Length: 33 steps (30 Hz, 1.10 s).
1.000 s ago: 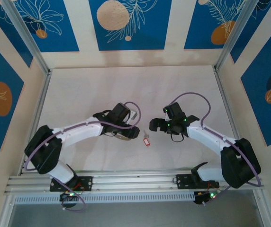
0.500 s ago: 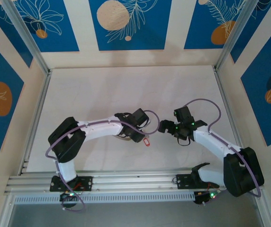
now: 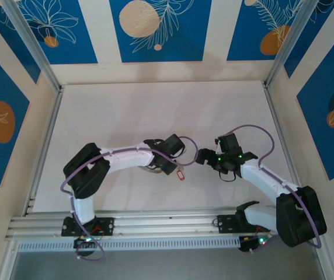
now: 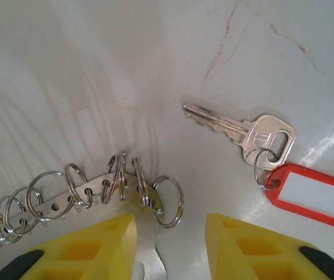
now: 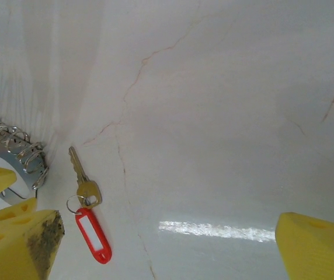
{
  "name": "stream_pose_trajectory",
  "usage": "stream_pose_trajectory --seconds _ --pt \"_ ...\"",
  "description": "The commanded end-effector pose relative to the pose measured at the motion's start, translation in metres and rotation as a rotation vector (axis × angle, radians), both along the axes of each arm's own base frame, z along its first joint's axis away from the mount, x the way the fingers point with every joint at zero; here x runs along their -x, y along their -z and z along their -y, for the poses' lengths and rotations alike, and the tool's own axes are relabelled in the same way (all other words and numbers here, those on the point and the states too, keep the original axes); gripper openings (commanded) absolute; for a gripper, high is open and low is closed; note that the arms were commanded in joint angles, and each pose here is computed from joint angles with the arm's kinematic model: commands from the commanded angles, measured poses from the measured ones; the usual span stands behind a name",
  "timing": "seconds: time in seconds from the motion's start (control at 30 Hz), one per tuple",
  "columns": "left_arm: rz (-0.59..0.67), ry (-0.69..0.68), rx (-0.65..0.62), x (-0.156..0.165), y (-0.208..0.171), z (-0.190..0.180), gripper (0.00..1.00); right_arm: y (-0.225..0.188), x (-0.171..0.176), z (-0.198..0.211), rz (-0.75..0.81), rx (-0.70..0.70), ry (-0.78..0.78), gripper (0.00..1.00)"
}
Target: Put the keys on the keyring
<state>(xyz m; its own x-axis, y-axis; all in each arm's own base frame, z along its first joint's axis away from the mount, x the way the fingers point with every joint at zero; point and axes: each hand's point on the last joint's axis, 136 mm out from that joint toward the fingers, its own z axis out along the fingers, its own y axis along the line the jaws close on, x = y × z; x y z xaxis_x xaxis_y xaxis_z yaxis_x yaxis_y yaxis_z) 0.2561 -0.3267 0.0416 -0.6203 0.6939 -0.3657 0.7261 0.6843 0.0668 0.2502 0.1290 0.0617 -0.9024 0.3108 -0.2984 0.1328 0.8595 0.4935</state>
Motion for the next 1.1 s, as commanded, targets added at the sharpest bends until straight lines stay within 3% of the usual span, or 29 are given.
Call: stream_pose_trajectory --seconds 0.0,0.67,1.07 --pt "0.013 0.009 -0.007 -0.004 0.001 0.007 0.34 -0.003 0.001 -0.004 0.002 -0.040 -0.001 0.94" --pt "0.047 -0.004 -0.041 -0.015 0.010 0.007 0.32 -0.007 0.001 -0.009 0.013 -0.058 -0.022 0.93" --pt "0.098 -0.019 -0.064 -0.024 0.008 0.003 0.24 -0.011 0.000 -0.013 0.029 -0.073 -0.038 0.92"
